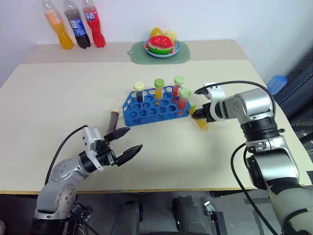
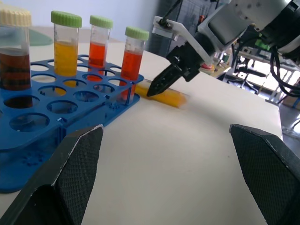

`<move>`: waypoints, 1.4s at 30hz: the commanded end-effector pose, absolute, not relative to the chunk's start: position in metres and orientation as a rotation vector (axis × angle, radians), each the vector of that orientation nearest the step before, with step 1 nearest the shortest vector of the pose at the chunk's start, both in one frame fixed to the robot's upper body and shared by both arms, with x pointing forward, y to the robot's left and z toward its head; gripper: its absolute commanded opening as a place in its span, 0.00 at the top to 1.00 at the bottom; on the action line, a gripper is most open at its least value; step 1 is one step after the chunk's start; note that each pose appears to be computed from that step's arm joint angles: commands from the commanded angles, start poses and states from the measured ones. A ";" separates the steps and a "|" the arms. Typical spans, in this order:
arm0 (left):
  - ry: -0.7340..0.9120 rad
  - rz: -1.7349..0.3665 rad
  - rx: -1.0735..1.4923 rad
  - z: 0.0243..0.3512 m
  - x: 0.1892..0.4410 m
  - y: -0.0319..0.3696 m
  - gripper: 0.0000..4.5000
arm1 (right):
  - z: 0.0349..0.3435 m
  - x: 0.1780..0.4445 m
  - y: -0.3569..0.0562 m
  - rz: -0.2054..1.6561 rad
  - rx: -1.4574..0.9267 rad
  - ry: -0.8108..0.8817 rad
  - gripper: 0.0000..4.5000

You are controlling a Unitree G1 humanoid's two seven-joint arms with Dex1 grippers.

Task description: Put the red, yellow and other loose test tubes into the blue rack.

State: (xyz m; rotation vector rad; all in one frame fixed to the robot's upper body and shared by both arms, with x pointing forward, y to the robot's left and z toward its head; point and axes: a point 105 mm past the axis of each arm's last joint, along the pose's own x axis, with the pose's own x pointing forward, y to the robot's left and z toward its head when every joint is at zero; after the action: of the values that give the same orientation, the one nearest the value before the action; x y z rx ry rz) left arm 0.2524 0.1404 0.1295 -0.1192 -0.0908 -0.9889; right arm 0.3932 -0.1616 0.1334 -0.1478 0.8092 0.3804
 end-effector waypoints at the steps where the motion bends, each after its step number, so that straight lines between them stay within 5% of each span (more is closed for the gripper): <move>1: -0.149 -0.993 -0.084 0.142 0.250 0.141 0.00 | 0.135 0.394 -0.172 0.396 -0.263 0.725 0.82; 9: -0.141 -1.010 -0.095 0.140 0.251 0.139 0.00 | 0.131 0.374 -0.238 0.228 -0.208 0.644 0.82; 13: -0.134 -1.042 -0.104 0.139 0.255 0.135 0.00 | 0.142 0.369 -0.248 0.136 0.047 0.509 0.82; 18: -0.131 -1.083 -0.107 0.140 0.261 0.130 0.00 | 0.165 0.341 -0.207 0.425 0.124 0.153 0.82; 25: -0.137 -1.100 -0.086 0.148 0.269 0.133 0.00 | 0.159 0.304 -0.159 0.728 -0.010 0.077 0.82; 34: -0.147 -1.068 -0.078 0.155 0.264 0.133 0.00 | 0.189 0.313 -0.078 0.929 0.024 -0.241 0.82; 42: -0.151 -0.999 -0.083 0.154 0.256 0.139 0.00 | 0.198 0.343 -0.039 0.915 0.132 -0.416 0.82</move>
State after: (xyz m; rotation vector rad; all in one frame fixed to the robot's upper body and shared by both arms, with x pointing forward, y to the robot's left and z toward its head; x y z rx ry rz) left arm 0.2591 0.1383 0.1424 -0.0938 -0.0994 -1.0033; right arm 0.3405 -0.0403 0.1858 0.1419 -0.3375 0.9316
